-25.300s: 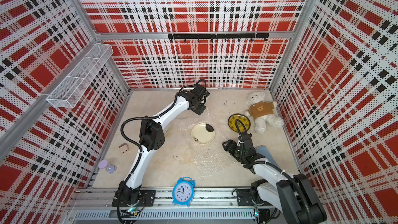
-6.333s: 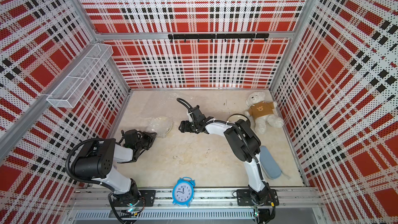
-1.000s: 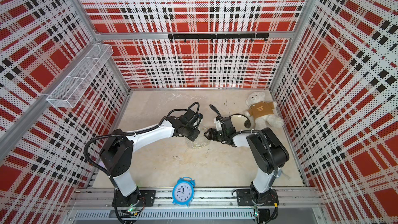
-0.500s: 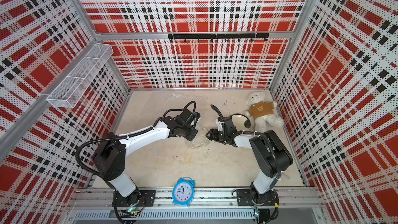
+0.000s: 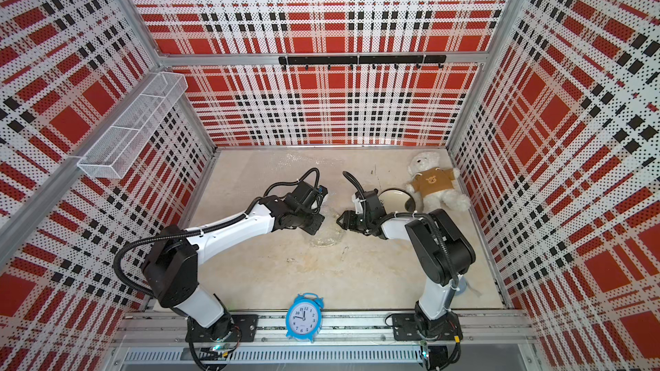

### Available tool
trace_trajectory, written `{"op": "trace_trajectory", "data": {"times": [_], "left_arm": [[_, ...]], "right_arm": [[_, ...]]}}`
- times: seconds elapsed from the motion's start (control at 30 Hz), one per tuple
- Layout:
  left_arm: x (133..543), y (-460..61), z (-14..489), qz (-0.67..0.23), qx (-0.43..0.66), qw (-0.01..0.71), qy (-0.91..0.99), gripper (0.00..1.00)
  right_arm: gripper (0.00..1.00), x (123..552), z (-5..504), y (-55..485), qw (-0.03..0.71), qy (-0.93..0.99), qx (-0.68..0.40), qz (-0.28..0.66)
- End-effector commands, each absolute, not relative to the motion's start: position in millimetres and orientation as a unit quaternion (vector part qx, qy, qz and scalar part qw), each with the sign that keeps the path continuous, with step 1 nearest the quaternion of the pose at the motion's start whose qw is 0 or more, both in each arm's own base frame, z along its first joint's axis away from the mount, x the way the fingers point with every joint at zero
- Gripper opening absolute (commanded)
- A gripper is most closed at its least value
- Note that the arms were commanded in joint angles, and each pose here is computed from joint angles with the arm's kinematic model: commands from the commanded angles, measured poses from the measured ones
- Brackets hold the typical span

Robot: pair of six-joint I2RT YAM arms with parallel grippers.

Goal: Unpack dinner plates from bubble wrap
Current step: Unwrap the bubble wrap at the center of the board.

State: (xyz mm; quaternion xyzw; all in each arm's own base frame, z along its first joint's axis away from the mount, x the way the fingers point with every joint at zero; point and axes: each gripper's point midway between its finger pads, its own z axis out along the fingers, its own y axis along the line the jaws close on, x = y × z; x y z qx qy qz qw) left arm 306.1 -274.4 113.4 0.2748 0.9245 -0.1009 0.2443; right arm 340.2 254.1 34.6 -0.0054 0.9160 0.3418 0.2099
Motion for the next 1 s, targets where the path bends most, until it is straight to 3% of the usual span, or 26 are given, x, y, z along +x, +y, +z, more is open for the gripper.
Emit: {"op": "trace_trajectory", "data": {"times": [0.0,0.4,0.8,0.97], "left_arm": [[310.7,-275.4,127.4,-0.117,0.259,0.267,0.921,0.00],[316.7,-259.8,141.0,-0.109,0.208,0.306,0.923,0.00],[317.0,-230.0,147.5,-0.100,0.129,0.334,0.928,0.00],[315.6,-224.6,148.1,-0.110,0.120,0.338,0.927,0.00]], "right_arm": [[0.60,340.8,32.2,259.1,0.219,0.914,0.002,0.341],[0.60,331.8,15.3,272.3,0.209,0.913,0.011,0.351],[0.45,328.6,-0.5,267.0,0.210,0.913,0.030,0.348],[0.44,327.2,0.3,265.6,0.217,0.909,0.038,0.353]]}}
